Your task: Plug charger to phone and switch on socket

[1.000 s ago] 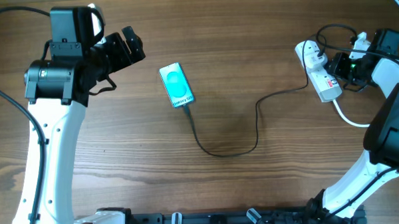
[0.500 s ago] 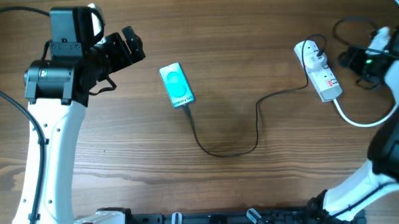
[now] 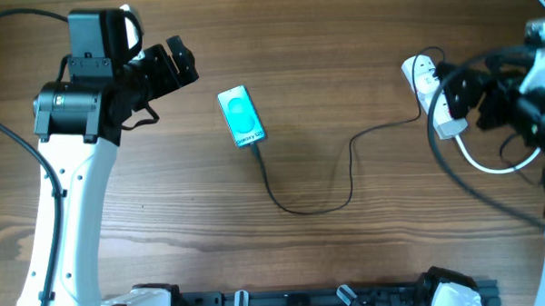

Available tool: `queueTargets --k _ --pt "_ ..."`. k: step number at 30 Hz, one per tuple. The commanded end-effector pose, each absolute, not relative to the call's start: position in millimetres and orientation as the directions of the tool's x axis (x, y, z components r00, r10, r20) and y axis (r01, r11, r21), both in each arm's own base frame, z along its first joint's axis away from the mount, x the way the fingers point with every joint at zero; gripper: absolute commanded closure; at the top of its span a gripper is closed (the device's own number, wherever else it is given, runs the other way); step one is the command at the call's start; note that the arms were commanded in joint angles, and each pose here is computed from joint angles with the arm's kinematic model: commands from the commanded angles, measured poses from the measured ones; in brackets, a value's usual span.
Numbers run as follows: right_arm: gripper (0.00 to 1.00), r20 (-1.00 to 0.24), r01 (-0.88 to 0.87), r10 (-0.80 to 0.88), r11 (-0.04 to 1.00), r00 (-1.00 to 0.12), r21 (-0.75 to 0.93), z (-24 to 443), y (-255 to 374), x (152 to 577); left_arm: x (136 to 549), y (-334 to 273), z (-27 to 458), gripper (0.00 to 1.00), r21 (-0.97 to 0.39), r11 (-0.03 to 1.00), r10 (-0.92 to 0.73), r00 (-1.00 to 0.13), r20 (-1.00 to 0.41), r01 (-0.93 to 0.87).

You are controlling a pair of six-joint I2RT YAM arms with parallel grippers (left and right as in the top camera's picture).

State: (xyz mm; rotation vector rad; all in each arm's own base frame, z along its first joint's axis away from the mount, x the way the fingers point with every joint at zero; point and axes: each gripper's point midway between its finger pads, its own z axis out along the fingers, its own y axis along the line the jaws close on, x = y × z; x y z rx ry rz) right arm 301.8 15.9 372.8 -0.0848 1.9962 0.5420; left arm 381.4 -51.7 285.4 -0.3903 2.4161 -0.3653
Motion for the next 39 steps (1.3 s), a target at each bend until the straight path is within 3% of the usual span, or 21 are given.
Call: queueTargets --k 1,9,12,14,17,23,30,34,39 --pt "0.00 -0.658 -0.091 0.487 0.760 -0.575 0.643 375.1 29.8 270.8 380.3 -49.3 288.9 0.00 -0.350 0.919 -0.365 -0.734 -0.573 -0.183" --pt "0.00 -0.612 0.058 0.536 0.778 -0.581 0.626 356.9 20.9 255.5 380.3 -49.3 288.9 0.00 -0.350 0.919 -0.365 -0.734 -0.573 -0.183" --pt "0.00 -0.733 0.177 0.521 0.849 -0.439 0.498 353.4 -12.4 261.6 380.3 -49.3 288.9 0.00 -0.351 0.919 -0.365 -0.733 -0.574 -0.183" --pt "0.00 -0.837 0.199 0.469 0.882 -0.282 0.427 355.4 -24.7 255.8 380.3 -49.2 288.9 0.00 -0.350 0.919 -0.365 -0.734 -0.573 -0.183" --pt "0.00 -0.886 0.170 0.433 0.898 -0.166 0.407 342.0 -25.9 248.4 380.3 -49.3 288.9 0.00 -0.350 0.919 -0.365 -0.734 -0.573 -0.183" --pt "0.00 -0.913 0.049 0.408 0.911 0.018 0.409 271.1 -13.4 240.6 380.2 -49.3 288.7 0.00 -0.350 0.919 -0.365 -0.734 -0.573 -0.183" --pt "0.00 -0.909 0.043 0.413 0.909 0.060 0.416 209.6 -13.5 244.9 380.2 -49.3 288.7 0.00 -0.350 0.919 -0.365 -0.734 -0.573 -0.183" --pt "0.00 -0.864 0.046 0.502 0.863 0.038 0.504 177.8 -12.3 248.5 380.3 -49.2 288.8 0.00 -0.350 0.919 -0.365 -0.734 -0.573 -0.183" --pt "0.00 -0.908 0.045 0.418 0.907 0.034 0.419 177.8 -11.4 246.4 380.3 -49.3 288.9 0.00 -0.350 0.919 -0.365 -0.734 -0.573 -0.183"
